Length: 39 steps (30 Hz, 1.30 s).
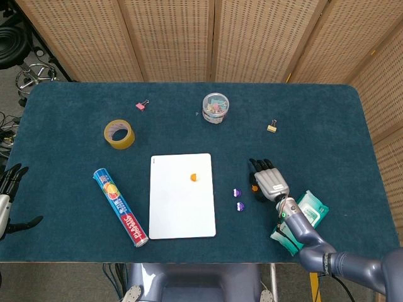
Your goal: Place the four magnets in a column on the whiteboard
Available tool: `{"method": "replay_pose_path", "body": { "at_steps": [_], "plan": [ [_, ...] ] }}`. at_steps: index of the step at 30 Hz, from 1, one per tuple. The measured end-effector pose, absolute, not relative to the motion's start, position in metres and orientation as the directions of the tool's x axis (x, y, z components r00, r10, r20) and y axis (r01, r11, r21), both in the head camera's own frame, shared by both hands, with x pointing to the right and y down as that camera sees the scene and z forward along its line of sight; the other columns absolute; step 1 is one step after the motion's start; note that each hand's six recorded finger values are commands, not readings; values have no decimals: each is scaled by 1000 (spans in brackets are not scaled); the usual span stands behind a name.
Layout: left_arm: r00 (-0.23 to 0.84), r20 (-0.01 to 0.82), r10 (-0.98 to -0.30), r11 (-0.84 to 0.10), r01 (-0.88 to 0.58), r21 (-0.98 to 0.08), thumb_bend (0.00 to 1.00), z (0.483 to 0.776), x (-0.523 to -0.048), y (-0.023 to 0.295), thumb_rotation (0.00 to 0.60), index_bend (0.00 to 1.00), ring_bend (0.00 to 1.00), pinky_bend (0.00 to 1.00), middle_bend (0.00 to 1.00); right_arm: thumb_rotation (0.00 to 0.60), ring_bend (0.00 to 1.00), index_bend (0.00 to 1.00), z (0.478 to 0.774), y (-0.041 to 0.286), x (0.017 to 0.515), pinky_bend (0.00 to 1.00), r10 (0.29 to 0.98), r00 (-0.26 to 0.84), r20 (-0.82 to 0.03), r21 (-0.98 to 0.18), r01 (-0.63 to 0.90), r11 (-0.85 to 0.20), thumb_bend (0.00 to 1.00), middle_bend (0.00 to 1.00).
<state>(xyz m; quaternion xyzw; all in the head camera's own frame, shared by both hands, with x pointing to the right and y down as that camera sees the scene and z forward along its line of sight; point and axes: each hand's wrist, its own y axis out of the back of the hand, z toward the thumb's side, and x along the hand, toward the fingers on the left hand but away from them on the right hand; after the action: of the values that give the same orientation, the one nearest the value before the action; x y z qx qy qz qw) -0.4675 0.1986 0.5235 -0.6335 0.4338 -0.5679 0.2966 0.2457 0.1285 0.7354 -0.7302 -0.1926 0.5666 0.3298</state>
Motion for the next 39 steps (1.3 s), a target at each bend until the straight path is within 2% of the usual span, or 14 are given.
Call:
{"method": "replay_pose_path", "body": {
  "at_steps": [16, 27, 34, 39],
  "plan": [
    [-22, 460, -888, -445, -218, -869, 0, 523, -468, 199, 600, 0, 0, 0, 0, 600, 0, 441, 741, 125, 244, 0, 654, 273, -706, -694, -81, -715, 268, 0],
    [-23, 461, -887, -445, -218, -868, 0, 523, -468, 199, 600, 0, 0, 0, 0, 600, 0, 464, 744, 124, 244, 0, 652, 266, -710, -689, -71, -721, 358, 0],
    [-22, 462, -887, -447, -217, -868, 0, 523, -467, 199, 600, 0, 0, 0, 0, 600, 0, 481, 745, 126, 245, 0, 647, 266, -714, -685, -76, -725, 362, 0],
    [-22, 461, -887, -446, -217, -868, 0, 523, -468, 199, 600, 0, 0, 0, 0, 600, 0, 527, 747, 128, 247, 0, 647, 262, -716, -683, -72, -727, 362, 0]
  ]
}}
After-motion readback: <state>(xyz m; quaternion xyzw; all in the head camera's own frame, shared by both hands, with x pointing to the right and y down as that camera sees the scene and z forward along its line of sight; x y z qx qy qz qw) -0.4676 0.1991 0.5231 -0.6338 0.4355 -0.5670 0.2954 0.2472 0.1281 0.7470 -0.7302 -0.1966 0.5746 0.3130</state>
